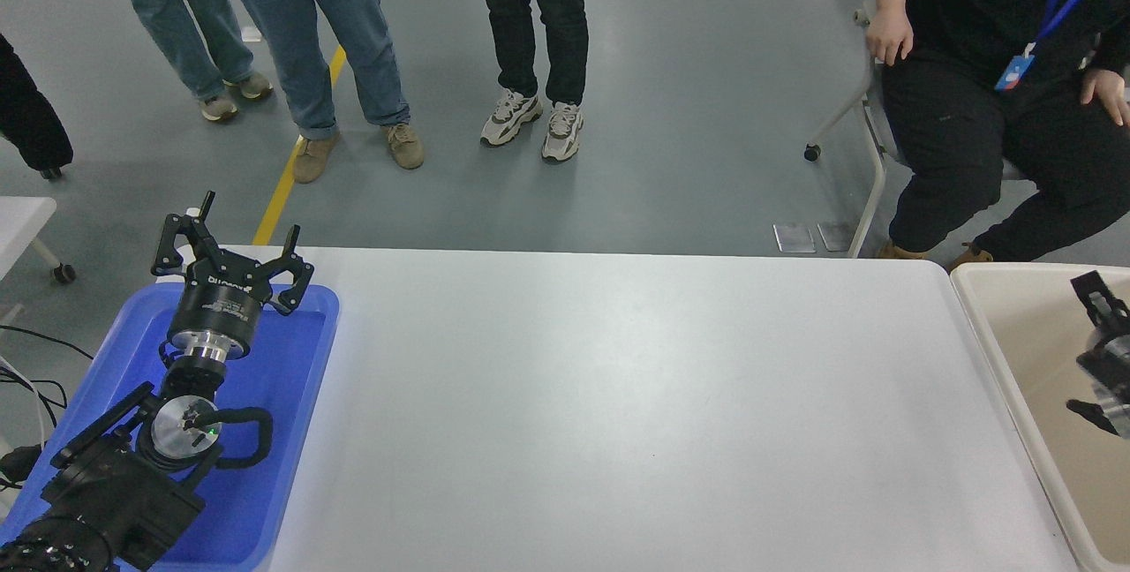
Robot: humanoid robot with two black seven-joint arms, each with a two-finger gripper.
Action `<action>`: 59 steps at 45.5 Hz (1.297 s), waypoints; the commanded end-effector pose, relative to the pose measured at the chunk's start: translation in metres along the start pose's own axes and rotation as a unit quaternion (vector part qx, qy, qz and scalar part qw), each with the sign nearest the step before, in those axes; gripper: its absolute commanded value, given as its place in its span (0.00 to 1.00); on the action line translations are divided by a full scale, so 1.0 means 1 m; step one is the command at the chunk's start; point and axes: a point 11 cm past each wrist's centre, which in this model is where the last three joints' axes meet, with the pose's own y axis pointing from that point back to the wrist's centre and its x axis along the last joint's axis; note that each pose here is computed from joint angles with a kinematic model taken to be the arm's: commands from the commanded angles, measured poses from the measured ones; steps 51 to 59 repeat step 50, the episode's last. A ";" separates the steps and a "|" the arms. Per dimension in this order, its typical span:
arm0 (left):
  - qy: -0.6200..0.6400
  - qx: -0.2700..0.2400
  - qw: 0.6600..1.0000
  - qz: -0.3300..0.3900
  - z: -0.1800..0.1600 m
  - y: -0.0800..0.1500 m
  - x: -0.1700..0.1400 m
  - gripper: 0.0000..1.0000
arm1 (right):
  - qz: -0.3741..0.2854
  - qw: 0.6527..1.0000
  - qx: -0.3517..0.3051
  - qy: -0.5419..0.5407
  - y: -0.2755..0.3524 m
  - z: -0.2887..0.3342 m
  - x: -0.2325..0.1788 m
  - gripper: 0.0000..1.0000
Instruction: Pick up paper ball place in dustbin
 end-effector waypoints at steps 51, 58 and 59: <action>0.000 0.000 1.000 0.001 0.000 0.001 0.001 1.00 | -0.246 0.796 0.285 -0.474 0.095 -0.065 -0.150 1.00; 0.000 0.000 1.000 0.001 0.000 0.001 0.001 1.00 | -0.246 0.796 0.285 -0.474 0.095 -0.065 -0.150 1.00; 0.000 0.000 1.000 0.001 0.000 0.001 0.001 1.00 | -0.246 0.796 0.285 -0.474 0.095 -0.065 -0.150 1.00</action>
